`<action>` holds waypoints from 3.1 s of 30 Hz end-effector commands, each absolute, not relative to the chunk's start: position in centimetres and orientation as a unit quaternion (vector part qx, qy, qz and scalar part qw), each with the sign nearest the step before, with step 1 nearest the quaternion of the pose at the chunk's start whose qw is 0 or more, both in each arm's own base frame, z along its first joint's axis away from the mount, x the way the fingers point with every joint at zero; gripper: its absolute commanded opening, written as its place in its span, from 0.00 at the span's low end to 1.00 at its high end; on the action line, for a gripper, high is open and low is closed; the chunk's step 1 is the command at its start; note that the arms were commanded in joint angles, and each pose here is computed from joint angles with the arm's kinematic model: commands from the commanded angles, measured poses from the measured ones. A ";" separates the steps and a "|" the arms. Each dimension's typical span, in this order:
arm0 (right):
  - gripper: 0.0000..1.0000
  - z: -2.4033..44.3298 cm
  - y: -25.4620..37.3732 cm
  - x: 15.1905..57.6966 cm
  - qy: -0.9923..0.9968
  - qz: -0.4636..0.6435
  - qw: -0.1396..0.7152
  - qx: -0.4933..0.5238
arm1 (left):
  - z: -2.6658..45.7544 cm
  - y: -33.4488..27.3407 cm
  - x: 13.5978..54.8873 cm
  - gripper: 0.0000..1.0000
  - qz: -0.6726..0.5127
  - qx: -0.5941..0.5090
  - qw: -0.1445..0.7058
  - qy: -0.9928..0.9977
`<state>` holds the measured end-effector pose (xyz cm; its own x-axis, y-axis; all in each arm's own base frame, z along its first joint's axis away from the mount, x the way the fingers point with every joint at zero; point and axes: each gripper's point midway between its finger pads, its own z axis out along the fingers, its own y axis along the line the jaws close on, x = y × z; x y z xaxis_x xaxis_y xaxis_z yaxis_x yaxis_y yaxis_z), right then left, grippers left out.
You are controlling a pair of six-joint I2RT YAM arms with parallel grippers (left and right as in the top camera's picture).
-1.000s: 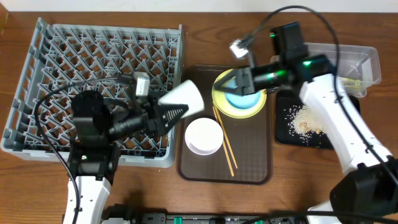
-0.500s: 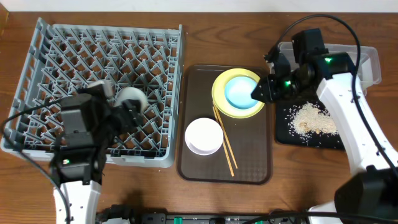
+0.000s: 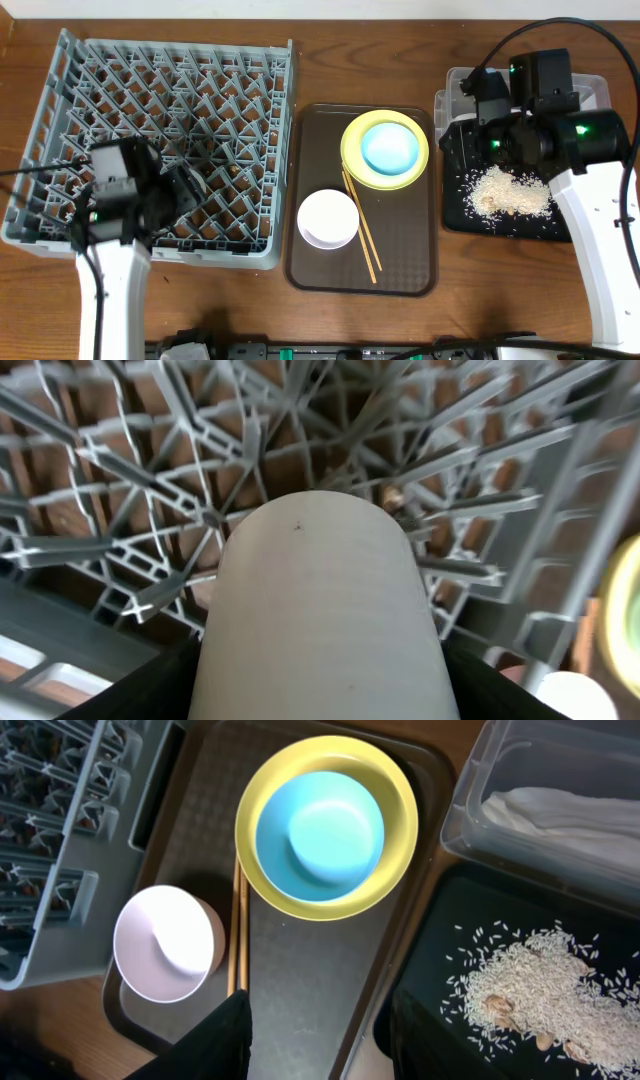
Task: Sort waste into correct bins and load items into the dishwasher
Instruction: 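Lower the cup into the dish rack with the left gripper and release, then reach the left gripper to the tray and grasp the white saucer, then place the white saucer upright into the dish rack with the left gripper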
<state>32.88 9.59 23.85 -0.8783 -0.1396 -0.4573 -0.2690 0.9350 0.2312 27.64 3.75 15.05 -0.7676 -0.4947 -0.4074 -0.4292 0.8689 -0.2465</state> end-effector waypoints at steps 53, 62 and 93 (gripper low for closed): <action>0.99 23.7 1.8 34.3 0.959 0.056 0.234 0.150 | 2.3 -24.8 23.3 0.82 -0.110 0.212 0.023 0.971; 0.99 23.6 1.8 34.1 0.960 0.055 0.230 0.149 | 2.3 -25.1 23.4 0.19 -0.112 0.215 0.025 0.970; 0.99 23.5 1.8 33.8 0.963 0.052 0.225 0.142 | 25.5 -13.2 36.8 0.07 -0.473 0.080 0.318 0.817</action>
